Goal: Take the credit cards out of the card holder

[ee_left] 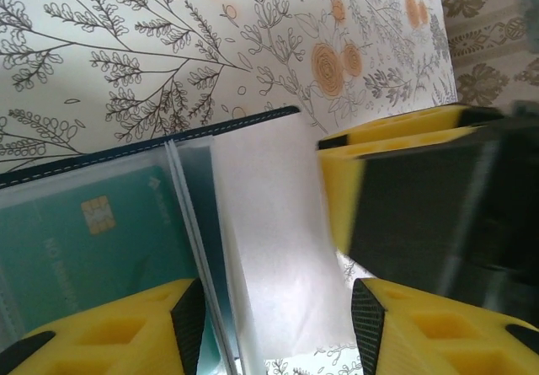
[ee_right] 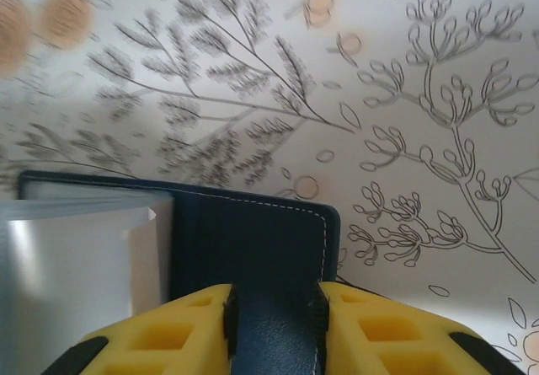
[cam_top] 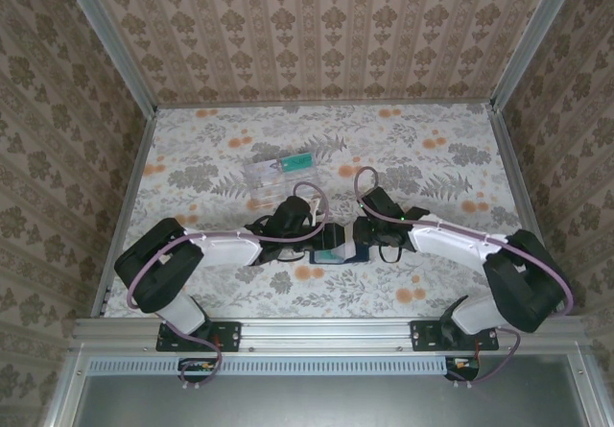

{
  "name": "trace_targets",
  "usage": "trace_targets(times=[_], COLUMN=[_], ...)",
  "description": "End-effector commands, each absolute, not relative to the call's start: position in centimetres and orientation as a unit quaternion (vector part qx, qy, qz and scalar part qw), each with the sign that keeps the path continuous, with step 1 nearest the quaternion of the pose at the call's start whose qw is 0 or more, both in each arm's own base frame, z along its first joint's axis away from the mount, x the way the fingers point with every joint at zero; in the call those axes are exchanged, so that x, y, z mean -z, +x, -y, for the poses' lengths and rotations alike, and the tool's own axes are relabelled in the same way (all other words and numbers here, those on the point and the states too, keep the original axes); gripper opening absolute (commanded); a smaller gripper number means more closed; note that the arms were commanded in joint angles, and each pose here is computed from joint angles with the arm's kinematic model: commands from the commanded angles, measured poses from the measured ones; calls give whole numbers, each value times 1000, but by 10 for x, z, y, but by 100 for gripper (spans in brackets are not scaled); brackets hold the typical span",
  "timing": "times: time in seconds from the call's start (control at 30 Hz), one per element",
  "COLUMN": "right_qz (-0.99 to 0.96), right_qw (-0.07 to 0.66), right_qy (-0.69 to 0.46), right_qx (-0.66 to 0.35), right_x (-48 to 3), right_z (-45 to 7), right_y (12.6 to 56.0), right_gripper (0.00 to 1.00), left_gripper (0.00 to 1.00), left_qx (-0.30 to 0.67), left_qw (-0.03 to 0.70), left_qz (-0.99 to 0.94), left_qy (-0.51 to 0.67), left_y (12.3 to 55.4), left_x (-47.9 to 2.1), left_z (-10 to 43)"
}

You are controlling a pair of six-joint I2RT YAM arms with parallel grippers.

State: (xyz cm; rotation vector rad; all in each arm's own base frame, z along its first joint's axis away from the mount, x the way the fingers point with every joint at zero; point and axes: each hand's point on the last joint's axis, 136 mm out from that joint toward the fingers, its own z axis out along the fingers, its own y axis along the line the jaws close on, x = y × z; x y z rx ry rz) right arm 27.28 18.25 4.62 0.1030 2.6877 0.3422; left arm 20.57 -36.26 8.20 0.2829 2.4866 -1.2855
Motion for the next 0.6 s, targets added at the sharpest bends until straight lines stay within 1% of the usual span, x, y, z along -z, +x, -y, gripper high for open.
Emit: trace_targets(times=[0.0, 0.23, 0.53, 0.57], right_qz=[-975, -975, -970, -966], right_qw=[192, 193, 217, 228], right_qy=[36, 38, 60, 64], right_qx=[-109, -104, -96, -99], right_x=[-30, -26, -37, -44], right_z=[-177, -174, -154, -152], right_y=[266, 266, 267, 268], right_gripper=[31, 29, 30, 30], left_gripper=[52, 52, 52, 52], left_qx=[480, 488, 467, 466], left_qw=[167, 155, 166, 168], left_qz=[-852, -850, -859, -860], left_qy=[124, 127, 124, 124], left_y=[206, 204, 206, 206], left_x=[-98, -94, -93, -94], left_z=[381, 393, 382, 380])
